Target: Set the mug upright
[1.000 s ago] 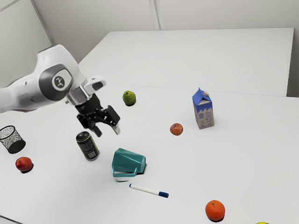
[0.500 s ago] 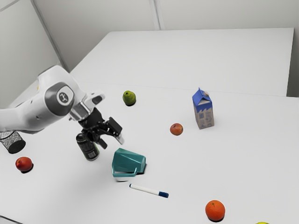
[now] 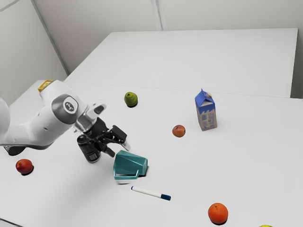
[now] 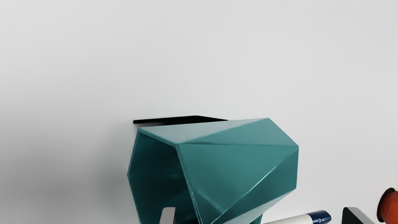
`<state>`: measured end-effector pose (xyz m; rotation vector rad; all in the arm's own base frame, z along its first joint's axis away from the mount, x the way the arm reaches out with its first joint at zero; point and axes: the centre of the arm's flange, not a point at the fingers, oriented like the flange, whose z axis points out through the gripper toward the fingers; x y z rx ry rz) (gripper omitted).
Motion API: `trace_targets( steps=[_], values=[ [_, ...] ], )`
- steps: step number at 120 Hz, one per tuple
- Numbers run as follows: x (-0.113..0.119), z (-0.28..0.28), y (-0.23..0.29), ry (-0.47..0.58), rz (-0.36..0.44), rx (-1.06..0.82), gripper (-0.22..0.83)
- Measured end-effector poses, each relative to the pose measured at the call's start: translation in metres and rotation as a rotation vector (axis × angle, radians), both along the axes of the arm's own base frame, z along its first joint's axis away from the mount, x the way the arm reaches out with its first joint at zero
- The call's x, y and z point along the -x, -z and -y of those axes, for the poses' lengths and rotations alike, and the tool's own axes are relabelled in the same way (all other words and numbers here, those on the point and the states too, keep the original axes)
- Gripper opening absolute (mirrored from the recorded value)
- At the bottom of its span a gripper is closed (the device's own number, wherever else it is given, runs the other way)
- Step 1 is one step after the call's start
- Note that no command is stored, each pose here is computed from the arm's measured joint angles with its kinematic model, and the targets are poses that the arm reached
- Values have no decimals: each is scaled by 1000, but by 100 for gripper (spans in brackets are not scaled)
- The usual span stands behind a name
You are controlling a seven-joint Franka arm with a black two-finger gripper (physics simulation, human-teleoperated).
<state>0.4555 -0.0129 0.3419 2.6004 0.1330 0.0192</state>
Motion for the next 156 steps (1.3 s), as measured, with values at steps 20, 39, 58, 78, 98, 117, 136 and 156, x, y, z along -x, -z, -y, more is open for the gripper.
trace_targets(
  steps=[20, 39, 58, 78, 98, 117, 136, 156],
  values=[
    [5, -2, 17, -28, 11, 52, 59],
    [4, -3, 22, -38, 44, 91, 59],
    [6, -5, 28, -45, 70, 126, 59],
    [8, -7, 33, -45, 96, 154, 59],
    [12, -9, 41, -57, 119, 190, 58],
    [16, -8, 52, -80, 140, 236, 57],
    [17, -8, 56, -78, 173, 261, 38],
    [16, -9, 55, -53, 209, 262, 8]
  ],
)
